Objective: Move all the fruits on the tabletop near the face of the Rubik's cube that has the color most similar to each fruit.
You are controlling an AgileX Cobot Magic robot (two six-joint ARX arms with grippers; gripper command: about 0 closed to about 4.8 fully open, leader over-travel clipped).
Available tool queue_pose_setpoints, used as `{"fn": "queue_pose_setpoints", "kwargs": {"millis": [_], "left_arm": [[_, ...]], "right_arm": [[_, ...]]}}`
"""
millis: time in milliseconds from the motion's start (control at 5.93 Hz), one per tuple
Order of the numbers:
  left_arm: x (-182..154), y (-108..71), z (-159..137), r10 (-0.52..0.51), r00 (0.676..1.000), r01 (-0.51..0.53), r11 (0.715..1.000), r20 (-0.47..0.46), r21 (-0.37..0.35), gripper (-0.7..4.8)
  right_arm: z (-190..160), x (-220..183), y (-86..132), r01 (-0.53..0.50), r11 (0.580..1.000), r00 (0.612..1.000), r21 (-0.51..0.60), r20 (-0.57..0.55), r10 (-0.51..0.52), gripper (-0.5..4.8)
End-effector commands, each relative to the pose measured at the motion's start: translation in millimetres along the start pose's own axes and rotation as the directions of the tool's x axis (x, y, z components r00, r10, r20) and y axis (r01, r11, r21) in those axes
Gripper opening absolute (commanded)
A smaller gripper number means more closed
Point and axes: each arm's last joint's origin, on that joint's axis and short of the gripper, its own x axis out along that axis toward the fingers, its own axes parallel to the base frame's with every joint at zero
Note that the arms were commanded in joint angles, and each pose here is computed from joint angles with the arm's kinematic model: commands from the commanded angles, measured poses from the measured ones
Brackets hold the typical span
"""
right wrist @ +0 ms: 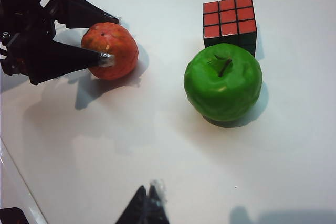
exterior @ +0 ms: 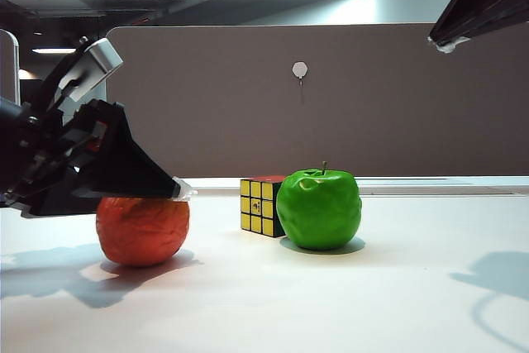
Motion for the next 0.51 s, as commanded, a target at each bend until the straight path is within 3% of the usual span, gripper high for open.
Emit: {"fn": "queue_pose_setpoints", "kwargs": {"millis": [169,506], "left_arm": [[2.8,1.6,-0.6,0.008,1.0,-0.008,1.0,-0.005,-0.001,4.79],[3.0,1.8,-0.8,0.026,1.0,-0.026,1.0,-0.007,-0.002,4.79]], "right_arm": [[2.3,-1.3,0.8,-0.006,1.0,1.0,-0.008,0.016,0.006,-0.01],[2.3,-1.3,0.8,-0.006,1.0,1.0,-0.008,0.016,0.006,-0.01]]}}
